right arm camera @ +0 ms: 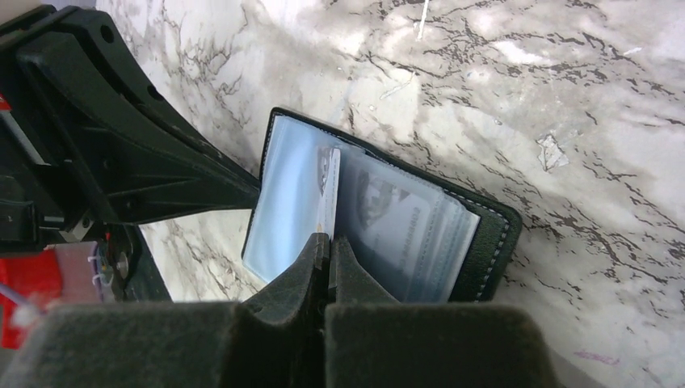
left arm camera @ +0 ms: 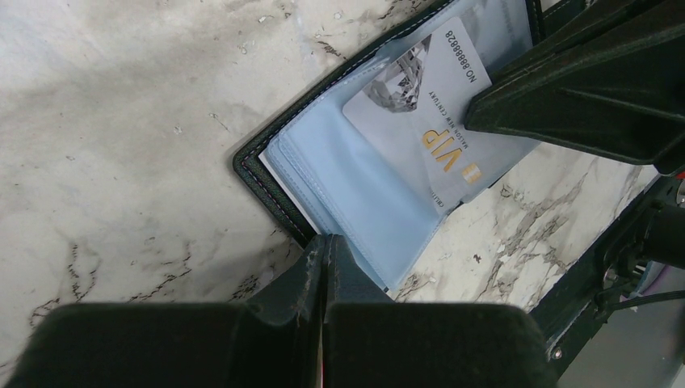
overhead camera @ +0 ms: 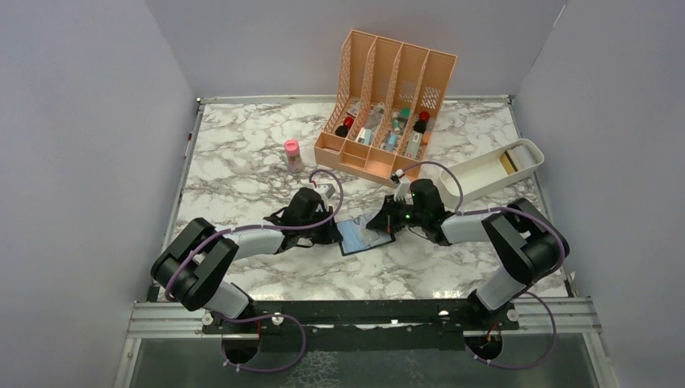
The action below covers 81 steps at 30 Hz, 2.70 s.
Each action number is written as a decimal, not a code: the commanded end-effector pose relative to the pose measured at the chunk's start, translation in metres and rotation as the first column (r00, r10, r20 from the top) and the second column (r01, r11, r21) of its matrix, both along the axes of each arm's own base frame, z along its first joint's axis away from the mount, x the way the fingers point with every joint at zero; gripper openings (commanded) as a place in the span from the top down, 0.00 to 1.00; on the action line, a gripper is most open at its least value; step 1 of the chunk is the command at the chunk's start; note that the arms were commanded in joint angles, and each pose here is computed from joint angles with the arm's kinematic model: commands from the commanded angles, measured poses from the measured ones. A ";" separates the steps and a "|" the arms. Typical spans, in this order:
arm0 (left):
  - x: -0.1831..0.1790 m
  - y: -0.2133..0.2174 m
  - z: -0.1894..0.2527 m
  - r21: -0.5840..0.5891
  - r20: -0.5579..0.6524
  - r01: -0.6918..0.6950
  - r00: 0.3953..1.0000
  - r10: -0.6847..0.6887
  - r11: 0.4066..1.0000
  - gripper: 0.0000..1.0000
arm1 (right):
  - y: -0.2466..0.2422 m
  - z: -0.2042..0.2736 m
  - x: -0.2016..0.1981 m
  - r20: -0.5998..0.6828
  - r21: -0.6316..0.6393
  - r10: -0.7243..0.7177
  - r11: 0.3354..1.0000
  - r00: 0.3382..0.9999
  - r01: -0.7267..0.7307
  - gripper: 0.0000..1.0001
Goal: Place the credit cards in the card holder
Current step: Insert the credit card into the card holder.
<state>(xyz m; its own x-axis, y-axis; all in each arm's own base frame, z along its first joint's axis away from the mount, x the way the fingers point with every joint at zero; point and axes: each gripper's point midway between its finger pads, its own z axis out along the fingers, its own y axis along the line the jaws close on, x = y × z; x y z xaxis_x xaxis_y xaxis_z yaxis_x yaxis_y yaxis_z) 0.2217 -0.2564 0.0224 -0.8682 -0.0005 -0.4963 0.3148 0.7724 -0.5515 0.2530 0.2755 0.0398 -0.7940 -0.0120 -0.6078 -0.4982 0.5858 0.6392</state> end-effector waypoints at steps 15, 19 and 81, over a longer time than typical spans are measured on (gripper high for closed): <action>-0.019 0.020 -0.028 0.115 -0.075 0.004 0.997 0.004 0.993 1.00 | -0.007 -0.022 -0.027 -0.181 0.004 -0.092 0.995 0.979 0.095 0.77; -0.018 0.018 -0.024 0.105 -0.073 0.007 0.997 0.001 0.994 1.00 | -0.009 -0.020 -0.030 -0.172 -0.042 -0.077 0.997 0.982 0.071 0.66; -0.010 0.016 0.030 -0.115 -0.072 -0.074 0.995 0.066 0.991 0.91 | 0.049 0.025 -0.083 -0.199 0.372 0.236 0.916 0.951 -0.150 0.99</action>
<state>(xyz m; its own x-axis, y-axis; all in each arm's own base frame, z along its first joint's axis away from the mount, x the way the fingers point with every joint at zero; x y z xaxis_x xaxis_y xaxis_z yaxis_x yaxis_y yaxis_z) 0.2044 -0.2329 0.0429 -0.9074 -0.1321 -0.3990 0.1753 0.7439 -0.6449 0.1803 0.3199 0.0529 -0.9234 0.0219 -0.3831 -0.3596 0.2992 0.8838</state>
